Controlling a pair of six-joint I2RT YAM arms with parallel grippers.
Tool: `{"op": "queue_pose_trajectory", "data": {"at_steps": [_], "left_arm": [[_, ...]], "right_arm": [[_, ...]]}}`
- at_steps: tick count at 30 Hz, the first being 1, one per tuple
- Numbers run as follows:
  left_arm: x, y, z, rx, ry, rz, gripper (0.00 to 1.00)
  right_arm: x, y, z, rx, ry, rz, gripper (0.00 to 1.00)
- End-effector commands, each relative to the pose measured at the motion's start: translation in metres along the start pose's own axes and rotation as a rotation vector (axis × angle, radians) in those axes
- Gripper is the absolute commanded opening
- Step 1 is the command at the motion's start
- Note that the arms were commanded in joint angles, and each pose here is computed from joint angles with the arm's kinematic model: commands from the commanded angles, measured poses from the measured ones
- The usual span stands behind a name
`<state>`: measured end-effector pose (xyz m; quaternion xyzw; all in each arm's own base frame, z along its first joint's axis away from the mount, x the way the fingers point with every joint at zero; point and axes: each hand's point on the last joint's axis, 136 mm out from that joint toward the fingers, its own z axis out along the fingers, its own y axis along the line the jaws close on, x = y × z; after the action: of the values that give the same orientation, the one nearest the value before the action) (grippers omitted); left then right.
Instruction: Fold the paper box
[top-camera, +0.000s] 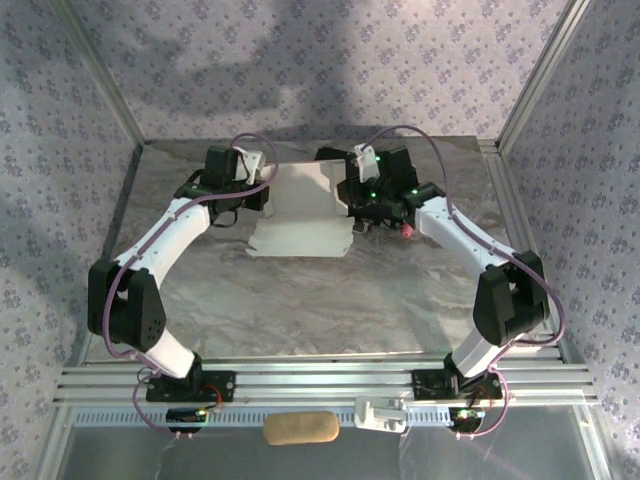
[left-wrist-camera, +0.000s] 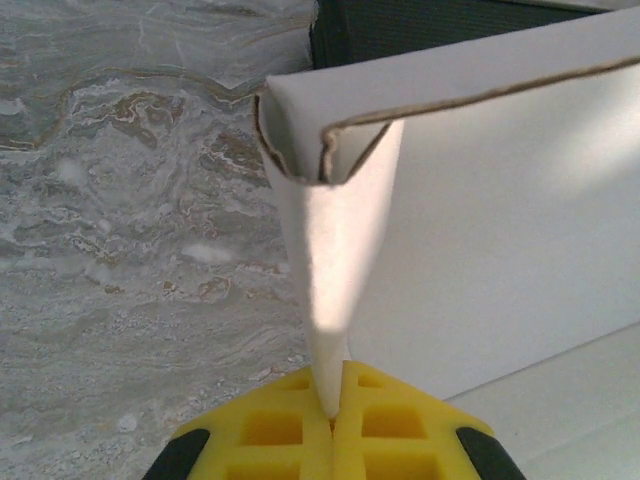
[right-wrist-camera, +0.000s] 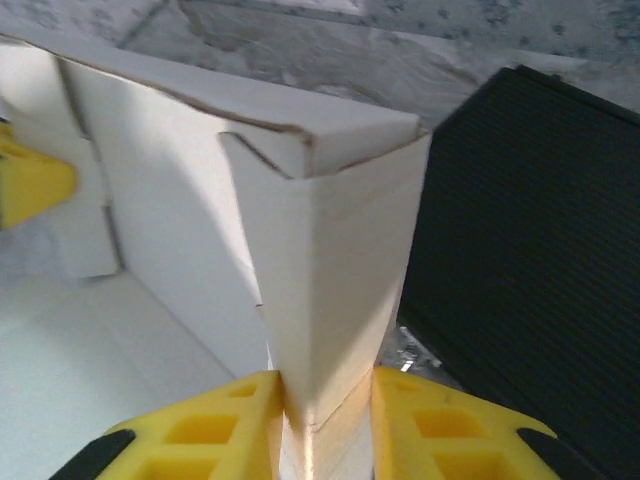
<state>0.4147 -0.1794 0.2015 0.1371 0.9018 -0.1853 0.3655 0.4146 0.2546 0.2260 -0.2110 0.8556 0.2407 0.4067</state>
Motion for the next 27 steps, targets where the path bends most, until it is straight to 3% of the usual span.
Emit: {"op": "queue_pose_trajectory", "data": {"at_steps": [1, 10, 15, 23, 27], "left_arm": [[-0.010, -0.036, -0.006, 0.105, -0.028, 0.068, 0.00], [0.003, -0.040, 0.014, 0.039, 0.012, 0.090, 0.00], [0.006, -0.041, 0.017, 0.009, 0.014, 0.102, 0.00], [0.010, -0.045, 0.021, -0.005, 0.034, 0.124, 0.00], [0.013, -0.045, 0.024, -0.008, 0.041, 0.129, 0.00]], "right_arm": [[0.001, -0.001, 0.013, 0.116, 0.023, -0.050, 0.23], [0.022, -0.024, 0.032, 0.356, 0.044, -0.010, 0.00], [0.030, -0.033, 0.033, 0.439, 0.044, 0.008, 0.01], [0.035, -0.037, 0.041, 0.427, 0.060, 0.024, 0.16], [0.036, -0.039, 0.045, 0.429, 0.072, 0.030, 0.18]]}}
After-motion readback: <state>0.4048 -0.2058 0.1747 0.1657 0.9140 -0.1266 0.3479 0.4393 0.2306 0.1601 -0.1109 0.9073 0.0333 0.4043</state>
